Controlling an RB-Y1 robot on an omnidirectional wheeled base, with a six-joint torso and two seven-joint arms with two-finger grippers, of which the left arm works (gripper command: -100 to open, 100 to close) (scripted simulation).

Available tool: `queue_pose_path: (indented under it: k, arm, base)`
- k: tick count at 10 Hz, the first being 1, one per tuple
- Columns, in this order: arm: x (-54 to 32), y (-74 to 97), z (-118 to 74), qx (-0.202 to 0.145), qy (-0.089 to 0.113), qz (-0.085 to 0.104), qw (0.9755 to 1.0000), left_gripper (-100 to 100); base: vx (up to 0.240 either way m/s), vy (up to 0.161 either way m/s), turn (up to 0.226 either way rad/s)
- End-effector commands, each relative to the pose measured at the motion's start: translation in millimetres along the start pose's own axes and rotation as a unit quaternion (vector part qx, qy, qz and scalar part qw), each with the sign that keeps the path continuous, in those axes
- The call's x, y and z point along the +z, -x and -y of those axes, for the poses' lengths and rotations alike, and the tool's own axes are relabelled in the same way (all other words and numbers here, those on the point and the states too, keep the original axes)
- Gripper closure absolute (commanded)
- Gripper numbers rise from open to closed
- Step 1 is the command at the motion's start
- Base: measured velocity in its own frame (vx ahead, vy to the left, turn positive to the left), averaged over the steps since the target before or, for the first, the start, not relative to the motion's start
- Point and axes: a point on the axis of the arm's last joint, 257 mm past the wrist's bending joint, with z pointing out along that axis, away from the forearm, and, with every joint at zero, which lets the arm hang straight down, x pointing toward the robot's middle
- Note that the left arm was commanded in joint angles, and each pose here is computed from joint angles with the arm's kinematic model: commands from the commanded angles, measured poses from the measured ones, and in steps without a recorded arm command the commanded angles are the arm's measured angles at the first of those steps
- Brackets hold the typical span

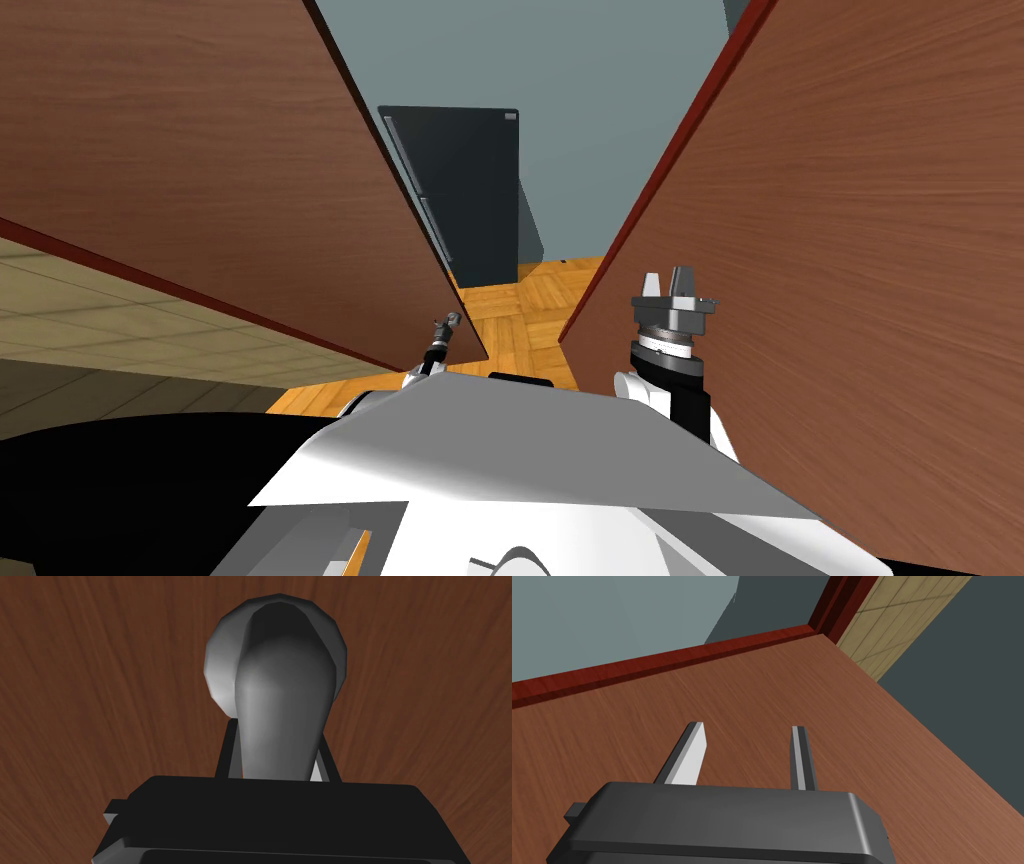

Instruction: Pull the door open

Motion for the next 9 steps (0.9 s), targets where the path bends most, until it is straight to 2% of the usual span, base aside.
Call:
queue_pose_path:
  k: [1,4,7,9]
  arm:
    - [-2.2,-2.5,-5.5,-0.001,0.005,-0.002,1.0,100]
    - [-1.2,-4.9,-4.4,-0.001,0.004,-0.008,1.0,100]
    - [-0.3,-7.4,-3.2,-0.001,0.004,-0.014,0.9999,100]
    - [0.2,-8.6,-2.7,-0.001,0.003,-0.017,0.9999,100]
  base:
    - [-0.153,0.02,-0.048]
    - [-0.206,0.045,-0.161]
    - [-0.244,0.077,-0.22]
    - [-0.21,0.047,-0.125]
